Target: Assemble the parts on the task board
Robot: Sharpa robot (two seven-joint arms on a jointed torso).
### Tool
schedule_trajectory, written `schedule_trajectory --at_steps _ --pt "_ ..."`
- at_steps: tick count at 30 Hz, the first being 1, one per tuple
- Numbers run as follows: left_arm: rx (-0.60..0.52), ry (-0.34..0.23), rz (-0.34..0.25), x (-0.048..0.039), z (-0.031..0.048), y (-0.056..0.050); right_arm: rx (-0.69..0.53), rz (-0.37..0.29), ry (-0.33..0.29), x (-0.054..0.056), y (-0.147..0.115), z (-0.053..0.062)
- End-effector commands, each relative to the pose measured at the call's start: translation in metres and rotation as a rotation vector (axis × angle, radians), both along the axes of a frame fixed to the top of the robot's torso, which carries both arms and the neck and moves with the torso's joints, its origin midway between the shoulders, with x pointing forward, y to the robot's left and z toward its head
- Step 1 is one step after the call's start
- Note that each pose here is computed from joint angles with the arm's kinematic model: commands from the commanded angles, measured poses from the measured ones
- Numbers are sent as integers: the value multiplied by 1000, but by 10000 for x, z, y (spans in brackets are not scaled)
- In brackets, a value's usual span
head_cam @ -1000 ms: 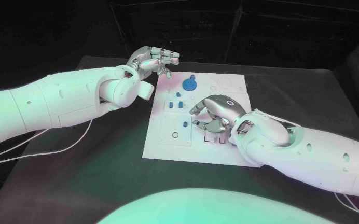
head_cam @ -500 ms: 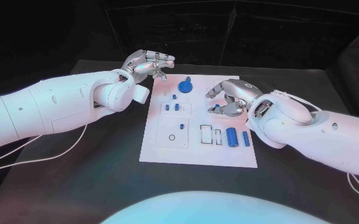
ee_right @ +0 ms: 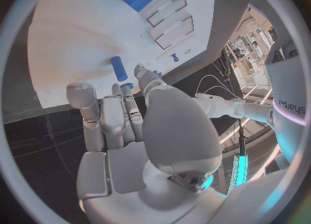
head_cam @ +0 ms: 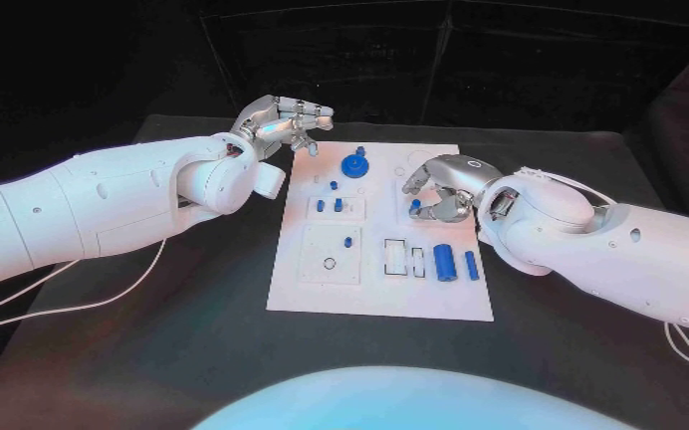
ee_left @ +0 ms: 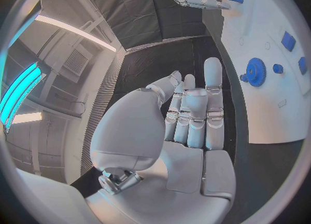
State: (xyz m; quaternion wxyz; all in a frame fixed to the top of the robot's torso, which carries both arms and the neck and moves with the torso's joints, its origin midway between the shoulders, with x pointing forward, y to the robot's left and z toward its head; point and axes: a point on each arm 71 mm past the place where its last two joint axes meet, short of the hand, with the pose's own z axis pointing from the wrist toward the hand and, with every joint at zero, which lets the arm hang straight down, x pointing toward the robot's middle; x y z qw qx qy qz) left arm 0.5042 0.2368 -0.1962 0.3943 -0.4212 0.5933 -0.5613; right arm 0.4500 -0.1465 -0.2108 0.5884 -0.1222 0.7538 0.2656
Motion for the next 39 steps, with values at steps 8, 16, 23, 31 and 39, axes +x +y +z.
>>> schedule_trajectory --at_steps 8,16,23,31,39 --pt "-9 -4 -10 2 12 -14 -102 39 -4 34 32 -48" --pt "-10 -6 -10 1 13 -13 -124 52 -10 36 50 -58" --pt "-10 0 -17 0 9 -20 -128 54 -13 44 61 -64" --pt "-10 3 -19 2 7 -18 -86 61 -49 36 90 -23" --pt "-10 3 -19 3 6 -16 -35 63 -97 10 89 36"
